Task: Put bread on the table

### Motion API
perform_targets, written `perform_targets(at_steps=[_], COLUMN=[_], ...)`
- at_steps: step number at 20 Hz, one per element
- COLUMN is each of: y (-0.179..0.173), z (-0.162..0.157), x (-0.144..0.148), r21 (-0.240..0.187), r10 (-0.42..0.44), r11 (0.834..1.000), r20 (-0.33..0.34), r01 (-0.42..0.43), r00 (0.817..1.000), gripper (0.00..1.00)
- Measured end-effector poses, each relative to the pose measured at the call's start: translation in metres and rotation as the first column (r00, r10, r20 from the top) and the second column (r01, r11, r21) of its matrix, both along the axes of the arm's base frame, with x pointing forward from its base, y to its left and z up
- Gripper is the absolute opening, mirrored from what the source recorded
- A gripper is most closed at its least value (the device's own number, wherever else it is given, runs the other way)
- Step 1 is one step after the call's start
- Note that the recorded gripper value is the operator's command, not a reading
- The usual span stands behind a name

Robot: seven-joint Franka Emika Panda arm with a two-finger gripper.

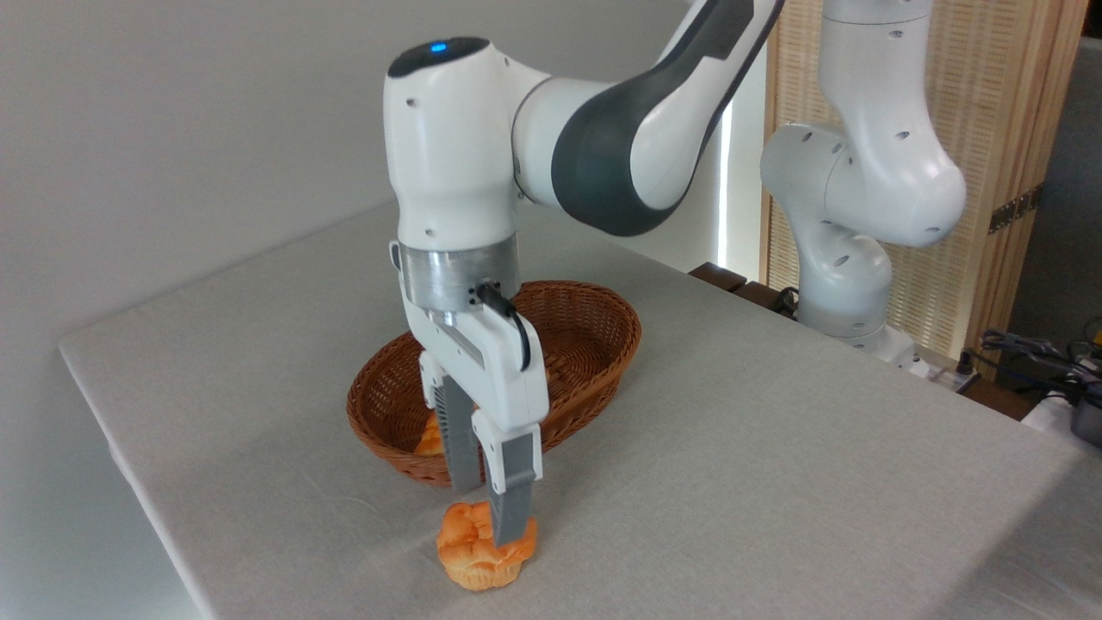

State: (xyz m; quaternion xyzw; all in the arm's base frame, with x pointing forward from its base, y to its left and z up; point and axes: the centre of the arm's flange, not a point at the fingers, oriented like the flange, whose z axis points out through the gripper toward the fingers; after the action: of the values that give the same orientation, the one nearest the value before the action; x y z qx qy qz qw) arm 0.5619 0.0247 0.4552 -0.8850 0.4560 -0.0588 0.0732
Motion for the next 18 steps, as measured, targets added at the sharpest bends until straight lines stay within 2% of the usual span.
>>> perform_targets(at_steps=[2,3,6,8,12,14,18], y=[0.003,0.004,0.01,0.014,-0.005,-0.033,-0.066], z=[0.024,0.034,0.084,0.108,0.131,0.137,0.153], x=[0.006,0.007,0.002,-0.003,-0.01,-0.016,-0.022], r21=[-0.004,-0.013,-0.085,-0.122,-0.178,-0.178,-0.175], r10=[0.013,0.023,0.07,0.095,0.246,0.25,0.214], r11=[1.0,1.0,0.994,0.987,0.95,0.947,0.957], r20=[0.028,0.021,-0.054,-0.08,-0.087,-0.108,-0.114], r01=[-0.013,-0.022,-0.075,-0.105,-0.258,-0.267,-0.232], r00=[1.0,1.0,0.996,0.992,0.965,0.962,0.97], gripper=[1.0,1.0,1.0,1.0,1.0,1.0,1.0])
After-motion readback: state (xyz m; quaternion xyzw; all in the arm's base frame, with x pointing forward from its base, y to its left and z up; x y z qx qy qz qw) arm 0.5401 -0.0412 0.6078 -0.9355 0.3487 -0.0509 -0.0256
